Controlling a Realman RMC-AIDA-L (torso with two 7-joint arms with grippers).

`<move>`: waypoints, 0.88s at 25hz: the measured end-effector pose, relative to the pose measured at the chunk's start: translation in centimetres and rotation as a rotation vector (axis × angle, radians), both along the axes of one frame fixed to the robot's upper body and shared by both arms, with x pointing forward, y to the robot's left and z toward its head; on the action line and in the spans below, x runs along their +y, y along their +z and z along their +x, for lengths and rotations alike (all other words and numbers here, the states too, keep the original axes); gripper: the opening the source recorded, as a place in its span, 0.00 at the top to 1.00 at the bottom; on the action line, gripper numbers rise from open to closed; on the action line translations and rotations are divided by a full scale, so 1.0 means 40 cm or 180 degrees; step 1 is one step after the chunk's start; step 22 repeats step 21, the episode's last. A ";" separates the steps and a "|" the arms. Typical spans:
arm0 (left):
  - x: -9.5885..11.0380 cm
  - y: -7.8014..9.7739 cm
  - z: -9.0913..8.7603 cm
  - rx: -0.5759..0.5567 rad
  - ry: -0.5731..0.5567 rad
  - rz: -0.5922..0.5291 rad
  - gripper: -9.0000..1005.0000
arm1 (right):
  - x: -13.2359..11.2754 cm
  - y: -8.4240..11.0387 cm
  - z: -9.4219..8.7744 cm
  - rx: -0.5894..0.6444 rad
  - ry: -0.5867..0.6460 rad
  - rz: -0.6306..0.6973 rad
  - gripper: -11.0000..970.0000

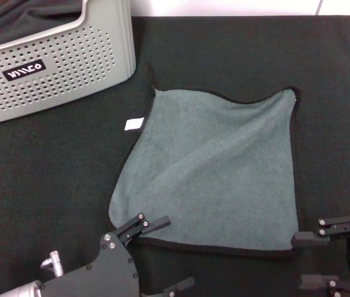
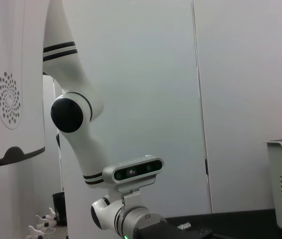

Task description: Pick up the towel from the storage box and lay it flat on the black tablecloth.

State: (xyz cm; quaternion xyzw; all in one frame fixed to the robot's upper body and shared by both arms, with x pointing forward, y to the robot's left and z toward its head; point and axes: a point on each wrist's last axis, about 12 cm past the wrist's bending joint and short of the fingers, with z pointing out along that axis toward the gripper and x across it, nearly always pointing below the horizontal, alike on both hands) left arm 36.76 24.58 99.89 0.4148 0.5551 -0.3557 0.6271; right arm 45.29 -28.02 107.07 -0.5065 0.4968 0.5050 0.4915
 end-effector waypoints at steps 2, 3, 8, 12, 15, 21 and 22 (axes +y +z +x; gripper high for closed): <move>0.006 0.005 -0.001 0.0053 -0.0016 -0.0061 0.12 | 0.004 0.000 0.001 -0.0005 0.0008 0.0011 0.55; 0.008 0.006 -0.001 0.0074 -0.0022 -0.0080 0.12 | 0.007 0.000 0.002 -0.0009 0.0014 0.0017 0.55; 0.010 0.009 -0.001 0.0156 -0.0071 -0.0119 0.12 | 0.022 0.001 0.008 -0.0001 0.0067 0.0022 0.53; 0.009 0.014 -0.005 0.0226 -0.0159 -0.0201 0.12 | 0.040 0.000 0.010 0.0002 0.0125 0.0036 0.51; 0.009 0.027 -0.009 0.0199 -0.0272 -0.0317 0.12 | 0.052 -0.002 0.012 0.0001 0.0160 0.0038 0.50; 0.016 0.031 -0.007 0.0205 -0.0293 -0.0325 0.12 | 0.065 -0.009 0.021 0.0032 0.0131 -0.0029 0.49; 0.016 0.031 -0.007 0.0205 -0.0293 -0.0325 0.12 | 0.065 -0.009 0.021 0.0032 0.0131 -0.0029 0.49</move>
